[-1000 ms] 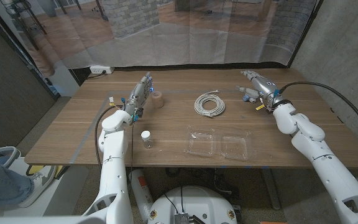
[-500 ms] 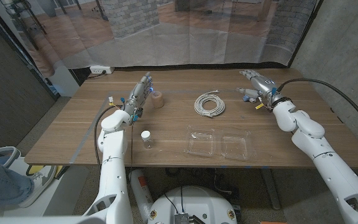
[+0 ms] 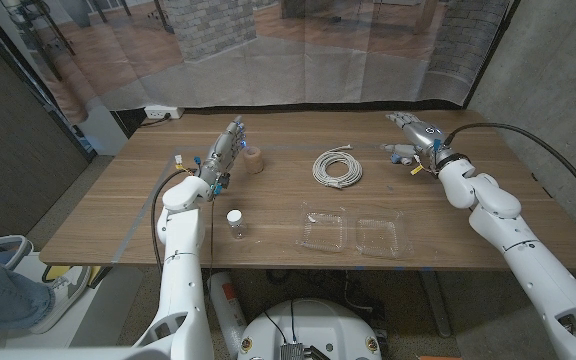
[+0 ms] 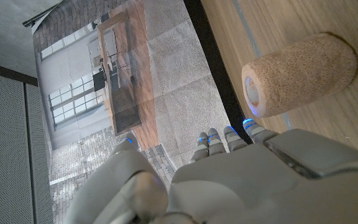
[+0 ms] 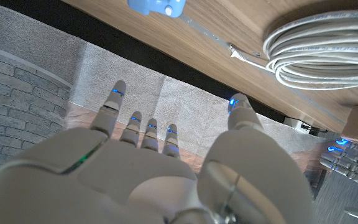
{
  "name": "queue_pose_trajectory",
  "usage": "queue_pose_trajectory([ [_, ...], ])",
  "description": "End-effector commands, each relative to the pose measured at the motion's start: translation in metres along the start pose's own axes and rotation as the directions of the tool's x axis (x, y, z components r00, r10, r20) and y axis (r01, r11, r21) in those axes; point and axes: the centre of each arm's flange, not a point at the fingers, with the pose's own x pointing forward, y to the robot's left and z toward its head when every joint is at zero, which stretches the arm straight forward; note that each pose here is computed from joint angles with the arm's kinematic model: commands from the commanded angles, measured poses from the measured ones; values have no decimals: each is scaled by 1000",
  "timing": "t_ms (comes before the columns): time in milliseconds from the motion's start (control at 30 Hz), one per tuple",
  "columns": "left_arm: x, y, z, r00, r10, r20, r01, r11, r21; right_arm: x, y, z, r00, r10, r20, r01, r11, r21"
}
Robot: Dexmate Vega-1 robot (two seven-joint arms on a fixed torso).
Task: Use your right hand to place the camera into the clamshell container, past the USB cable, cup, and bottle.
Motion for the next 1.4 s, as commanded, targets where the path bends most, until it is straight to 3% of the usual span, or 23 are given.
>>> queue_pose_trajectory([
  [33,2,0,-2,1000,-1,-6,0,1000,-2,5,4,-5,999,50,-19,-50,998,-27],
  [800,3,1,-1,1000,2,-8,-2,1000,0,14,3,-11,992,118,-49,-122,989,-82],
  [1400,3,0,-2,1000,6,-14,-6,1000,-1,20,15,-18,978,189,-85,-198,973,-118],
])
